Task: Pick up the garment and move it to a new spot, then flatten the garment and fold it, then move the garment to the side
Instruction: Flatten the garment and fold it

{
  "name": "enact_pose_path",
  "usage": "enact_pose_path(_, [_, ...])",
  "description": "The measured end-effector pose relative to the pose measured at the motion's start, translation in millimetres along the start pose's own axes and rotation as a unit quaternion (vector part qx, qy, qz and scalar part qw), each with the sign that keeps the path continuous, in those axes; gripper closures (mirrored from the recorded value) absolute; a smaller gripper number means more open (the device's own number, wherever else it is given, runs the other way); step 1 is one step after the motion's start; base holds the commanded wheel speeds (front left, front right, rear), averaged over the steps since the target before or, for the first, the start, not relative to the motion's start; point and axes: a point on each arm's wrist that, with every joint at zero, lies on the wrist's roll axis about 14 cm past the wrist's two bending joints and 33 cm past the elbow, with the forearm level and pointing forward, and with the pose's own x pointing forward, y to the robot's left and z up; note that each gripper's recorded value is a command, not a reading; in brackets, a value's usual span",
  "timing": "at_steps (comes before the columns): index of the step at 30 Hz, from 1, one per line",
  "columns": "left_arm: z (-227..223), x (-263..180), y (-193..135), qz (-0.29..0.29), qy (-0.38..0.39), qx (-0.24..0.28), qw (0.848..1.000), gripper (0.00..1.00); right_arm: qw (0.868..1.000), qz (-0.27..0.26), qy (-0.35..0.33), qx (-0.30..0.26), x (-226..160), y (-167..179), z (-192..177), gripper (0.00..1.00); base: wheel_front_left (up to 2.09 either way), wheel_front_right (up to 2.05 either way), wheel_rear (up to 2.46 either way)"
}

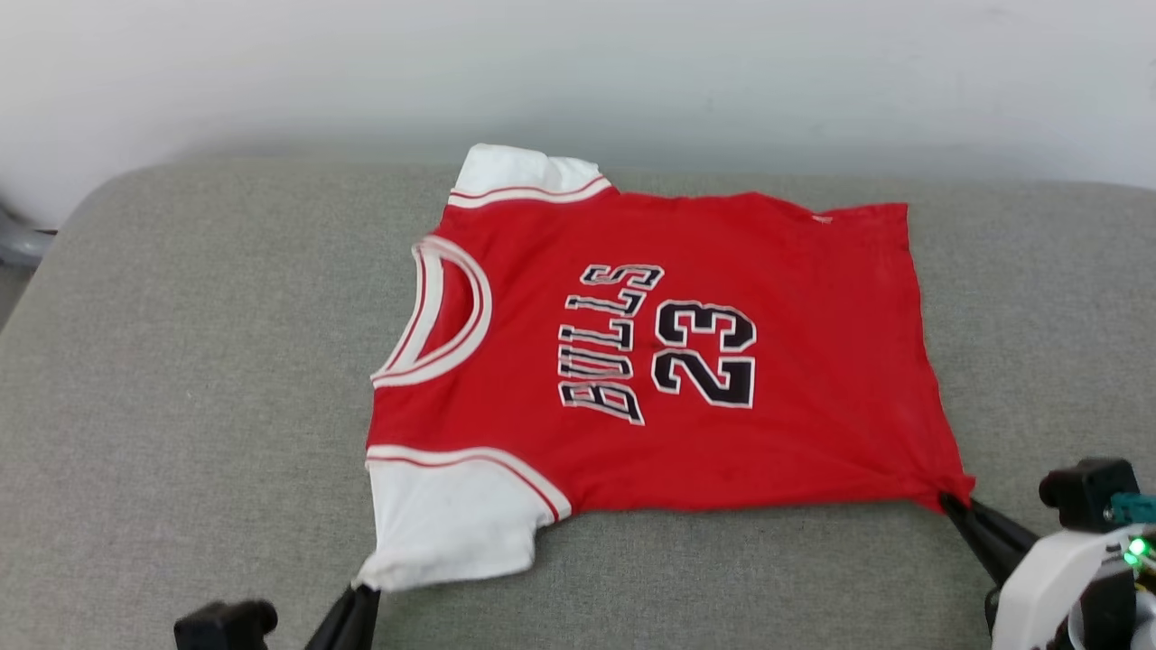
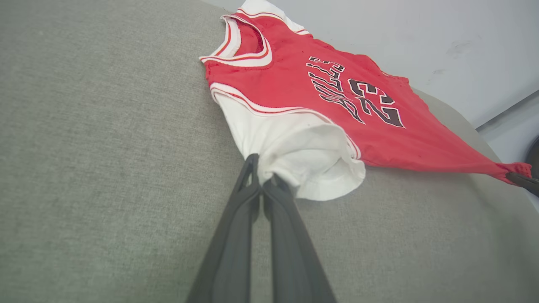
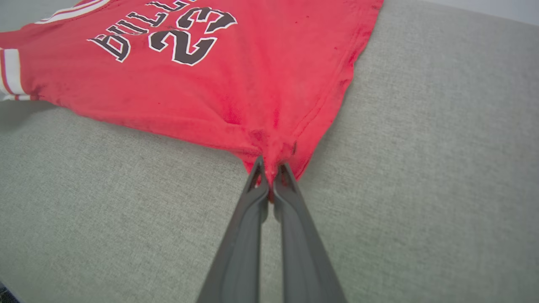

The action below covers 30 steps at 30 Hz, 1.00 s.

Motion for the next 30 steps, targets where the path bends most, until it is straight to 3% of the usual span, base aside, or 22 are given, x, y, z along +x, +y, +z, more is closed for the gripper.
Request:
enact_pose_path(16, [-62,-78,5,0.032,0.107,-0.072,0.991,1.0,0.997,-0.013,0.074,0.022,-63,10,-62,1.0,0.0,0.0,0.0])
enact_pose_path(24, [-57,-83,7,0.029,0.105,-0.054,0.993,1.0,0.997,-0.013,0.078,0.026,-71,11,-62,1.0,0.0,0.0,0.0])
enact_pose_path(30, [-33,-65,7,0.006,0.077,-0.006,0.997,1.0,0.998,-0.013,0.058,0.028,-67,13,-50,1.0,0.0,0.0,0.0])
